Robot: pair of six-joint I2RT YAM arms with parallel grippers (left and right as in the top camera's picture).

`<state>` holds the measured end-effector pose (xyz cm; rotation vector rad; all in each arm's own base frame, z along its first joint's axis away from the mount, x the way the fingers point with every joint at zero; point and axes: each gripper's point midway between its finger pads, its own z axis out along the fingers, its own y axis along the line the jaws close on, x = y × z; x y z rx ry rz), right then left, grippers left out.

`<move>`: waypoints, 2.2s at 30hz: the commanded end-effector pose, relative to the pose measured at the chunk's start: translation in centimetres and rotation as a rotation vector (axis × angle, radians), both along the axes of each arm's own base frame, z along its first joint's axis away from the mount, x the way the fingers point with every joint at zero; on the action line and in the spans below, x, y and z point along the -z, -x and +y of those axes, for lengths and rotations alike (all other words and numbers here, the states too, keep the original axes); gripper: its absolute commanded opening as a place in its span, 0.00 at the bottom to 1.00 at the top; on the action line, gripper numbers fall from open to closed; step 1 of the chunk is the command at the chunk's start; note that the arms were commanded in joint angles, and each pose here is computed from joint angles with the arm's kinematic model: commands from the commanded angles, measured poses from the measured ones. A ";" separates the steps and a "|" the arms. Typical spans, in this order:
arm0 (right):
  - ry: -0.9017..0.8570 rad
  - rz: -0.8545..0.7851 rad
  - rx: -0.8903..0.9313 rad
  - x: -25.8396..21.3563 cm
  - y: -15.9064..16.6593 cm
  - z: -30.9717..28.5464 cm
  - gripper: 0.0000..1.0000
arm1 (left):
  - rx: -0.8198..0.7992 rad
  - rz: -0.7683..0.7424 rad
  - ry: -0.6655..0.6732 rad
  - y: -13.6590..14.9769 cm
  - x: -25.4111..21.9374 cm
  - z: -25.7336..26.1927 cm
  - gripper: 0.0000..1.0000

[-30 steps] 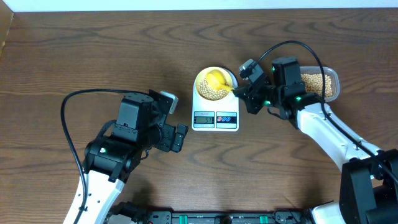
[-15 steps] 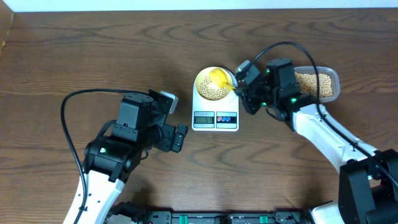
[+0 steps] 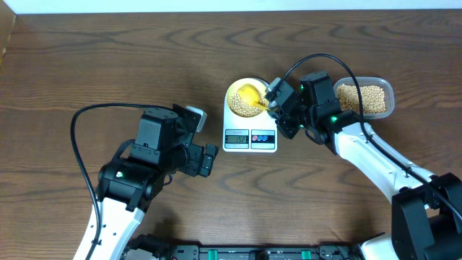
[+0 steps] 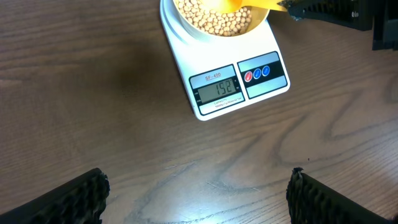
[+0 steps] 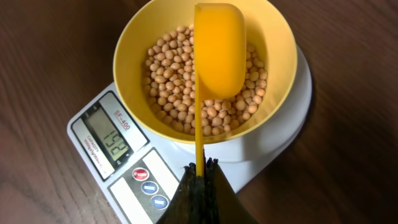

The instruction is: Scoop item into bowl and weigh 50g on scale

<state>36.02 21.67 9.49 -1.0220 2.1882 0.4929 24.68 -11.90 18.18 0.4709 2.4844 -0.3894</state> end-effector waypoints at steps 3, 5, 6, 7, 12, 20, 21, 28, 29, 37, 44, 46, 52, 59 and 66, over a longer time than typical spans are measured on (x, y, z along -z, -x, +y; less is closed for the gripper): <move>-0.044 0.028 -0.061 0.0 0.9 1.1 0.01 | -0.002 -0.005 -0.008 -0.1 0.0 0.1 0.94; -0.045 0.029 -0.058 0.0 0.9 1.0 0.01 | -0.002 -0.005 -0.008 -0.1 0.0 0.1 0.94; -0.047 0.030 -0.054 0.0 0.8 1.0 0.01 | -0.002 -0.005 -0.008 -0.1 0.0 0.1 0.94; -0.049 0.030 -0.052 0.0 0.7 0.9 0.01 | -0.002 -0.005 -0.008 -0.1 0.0 0.1 0.94; -0.098 0.052 0.011 -0.5 0.0 0.5 0.01 | -0.002 -0.005 -0.008 -0.1 0.0 0.1 0.93; -0.186 0.085 0.023 -1.4 -0.3 0.5 0.01 | -0.002 -0.005 -0.008 -0.1 0.0 0.1 0.94; -0.186 0.086 0.025 -1.4 -0.3 0.4 0.01 | -0.002 -0.005 -0.008 -0.1 0.0 0.1 0.94; -0.195 0.097 0.081 -1.4 -1.1 -0.5 0.01 | -0.002 -0.005 -0.008 -0.1 0.0 0.1 0.93; -0.186 0.090 0.094 -1.4 -1.3 -0.8 0.01 | -0.002 -0.005 -0.008 -0.1 0.0 0.1 0.94; -0.100 0.027 0.191 -0.9 -3.0 -2.6 0.01 | -0.002 -0.005 -0.008 -0.1 0.0 0.1 0.94; -0.094 0.007 0.178 -1.0 -3.2 -2.6 0.01 | -0.002 -0.005 -0.008 -0.1 0.0 0.1 0.94; -0.083 -0.007 0.161 -1.0 -3.1 -2.6 0.01 | -0.002 -0.005 -0.008 -0.1 0.0 0.1 0.93; -0.061 -0.044 0.119 -1.1 -3.2 -2.5 0.01 | -0.002 -0.005 -0.008 -0.1 0.0 0.1 0.93; -0.119 -0.055 0.067 -2.0 -3.0 -1.3 0.01 | -0.002 -0.005 -0.008 -0.1 0.0 0.1 0.94; -0.074 -0.054 0.028 -0.6 -2.5 -0.4 0.01 | -0.002 -0.005 -0.008 -0.1 0.0 0.1 0.94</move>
